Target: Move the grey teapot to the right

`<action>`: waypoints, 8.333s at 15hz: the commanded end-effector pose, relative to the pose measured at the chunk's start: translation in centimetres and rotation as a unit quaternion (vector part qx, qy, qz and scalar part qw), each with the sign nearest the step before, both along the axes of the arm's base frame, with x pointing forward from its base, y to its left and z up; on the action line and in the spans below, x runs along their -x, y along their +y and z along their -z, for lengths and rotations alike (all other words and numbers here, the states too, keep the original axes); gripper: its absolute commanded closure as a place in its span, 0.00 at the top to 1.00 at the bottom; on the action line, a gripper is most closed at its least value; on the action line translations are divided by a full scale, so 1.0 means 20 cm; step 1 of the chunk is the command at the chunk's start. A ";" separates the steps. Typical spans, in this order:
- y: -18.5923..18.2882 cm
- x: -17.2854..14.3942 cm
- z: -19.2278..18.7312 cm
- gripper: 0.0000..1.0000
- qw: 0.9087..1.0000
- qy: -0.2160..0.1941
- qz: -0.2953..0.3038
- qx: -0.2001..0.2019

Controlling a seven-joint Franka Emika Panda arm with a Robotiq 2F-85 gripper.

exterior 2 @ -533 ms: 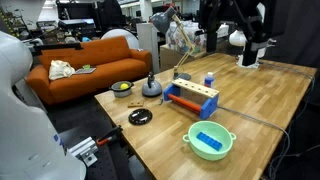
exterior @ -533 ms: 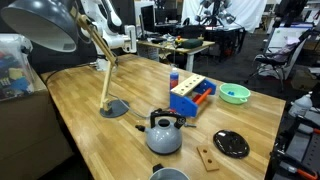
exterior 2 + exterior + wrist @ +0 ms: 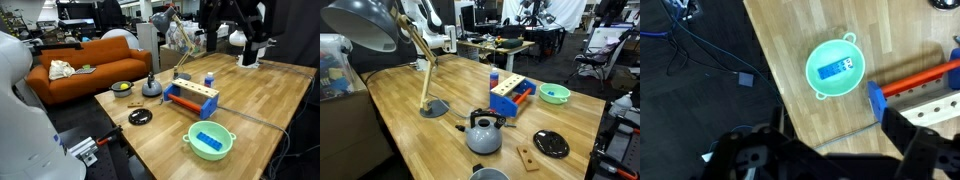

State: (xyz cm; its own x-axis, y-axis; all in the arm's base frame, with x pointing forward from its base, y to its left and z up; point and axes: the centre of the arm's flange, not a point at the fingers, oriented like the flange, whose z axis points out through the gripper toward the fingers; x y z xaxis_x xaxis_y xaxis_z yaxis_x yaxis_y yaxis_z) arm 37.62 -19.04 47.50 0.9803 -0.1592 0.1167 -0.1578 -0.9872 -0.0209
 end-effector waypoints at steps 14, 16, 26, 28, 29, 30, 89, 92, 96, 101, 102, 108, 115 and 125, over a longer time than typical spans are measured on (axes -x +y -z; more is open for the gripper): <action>0.03 -0.04 -0.02 1.00 1.000 0.000 0.001 -0.001; 0.13 -0.14 -0.04 1.00 1.000 -0.008 -0.015 -0.004; 0.96 -0.55 -0.13 1.00 0.984 -0.083 -0.153 0.024; 0.97 -0.57 -0.11 1.00 0.984 -0.079 -0.156 0.024; 0.97 -0.56 -0.12 1.00 0.984 -0.081 -0.155 0.024; 0.97 -0.56 -0.12 1.00 0.984 -0.082 -0.155 0.025; 2.64 -0.52 0.66 1.00 0.781 -0.017 -0.623 0.032; 2.70 -0.53 0.73 1.00 0.772 -0.005 -0.636 0.022; 2.73 -0.49 0.78 1.00 0.773 0.000 -0.634 0.026; 2.74 -0.49 0.80 1.00 0.772 0.002 -0.635 0.025; 2.74 -0.49 0.80 1.00 0.772 0.002 -0.635 0.025; 2.74 -0.52 0.89 1.00 0.790 -0.009 -0.612 0.020; 2.74 -0.56 1.13 1.00 0.794 0.024 -0.607 0.007; 2.75 -0.66 1.29 0.72 0.798 0.044 -0.601 -0.011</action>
